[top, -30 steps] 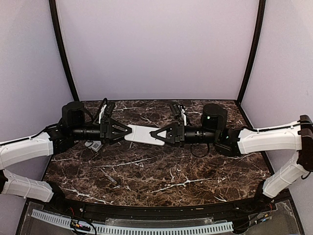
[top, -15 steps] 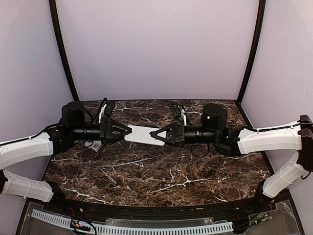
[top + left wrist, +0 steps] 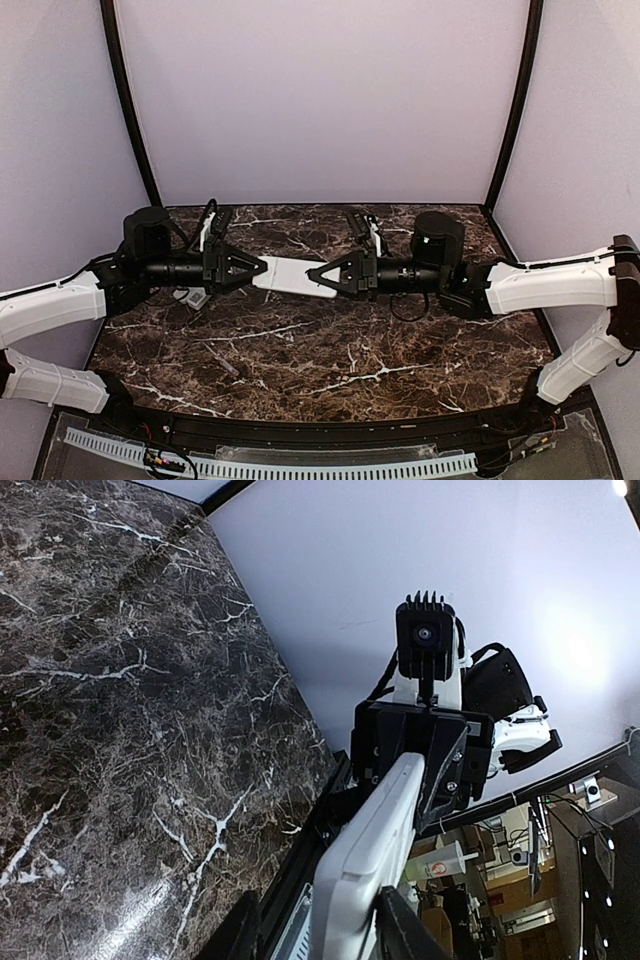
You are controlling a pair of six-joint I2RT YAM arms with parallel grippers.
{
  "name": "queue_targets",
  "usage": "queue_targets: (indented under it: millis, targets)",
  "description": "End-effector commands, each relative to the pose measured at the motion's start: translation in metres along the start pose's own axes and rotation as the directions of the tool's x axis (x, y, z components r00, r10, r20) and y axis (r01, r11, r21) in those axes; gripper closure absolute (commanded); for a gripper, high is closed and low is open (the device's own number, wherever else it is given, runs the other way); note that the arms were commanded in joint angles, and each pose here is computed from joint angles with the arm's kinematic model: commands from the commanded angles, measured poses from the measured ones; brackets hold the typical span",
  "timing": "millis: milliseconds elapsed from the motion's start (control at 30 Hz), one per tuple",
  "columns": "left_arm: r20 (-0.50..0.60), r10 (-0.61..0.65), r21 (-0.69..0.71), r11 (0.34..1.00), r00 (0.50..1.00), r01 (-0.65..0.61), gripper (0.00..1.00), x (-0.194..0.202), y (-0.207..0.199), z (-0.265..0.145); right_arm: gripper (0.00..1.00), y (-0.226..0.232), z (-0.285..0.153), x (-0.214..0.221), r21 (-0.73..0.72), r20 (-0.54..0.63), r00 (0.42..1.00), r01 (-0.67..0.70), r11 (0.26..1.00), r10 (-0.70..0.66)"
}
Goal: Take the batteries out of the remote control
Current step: Remove the battery cover from the remote control.
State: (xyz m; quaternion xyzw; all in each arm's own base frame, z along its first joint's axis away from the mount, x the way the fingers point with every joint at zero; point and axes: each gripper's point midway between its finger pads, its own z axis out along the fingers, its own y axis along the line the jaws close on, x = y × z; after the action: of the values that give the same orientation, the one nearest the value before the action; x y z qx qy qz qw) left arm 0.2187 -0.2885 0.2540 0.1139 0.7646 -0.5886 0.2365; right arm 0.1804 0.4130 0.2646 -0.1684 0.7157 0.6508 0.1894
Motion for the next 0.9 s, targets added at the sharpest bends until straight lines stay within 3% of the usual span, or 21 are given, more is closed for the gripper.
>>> queue_targets:
  millis: [0, 867]
  targets:
    - [0.011, -0.009, -0.024, 1.0, 1.0, 0.009, 0.64, 0.001, 0.005, -0.005, 1.0, 0.032, -0.005, -0.018, -0.086, 0.058, 0.996, 0.066, 0.994, -0.061]
    - [0.012, 0.0, 0.043, 0.999, 1.0, -0.001, 0.83, 0.0, -0.012, -0.011, 1.0, 0.009, -0.008, -0.016, 0.012, 0.079, 0.997, 0.021, 1.0, -0.022]
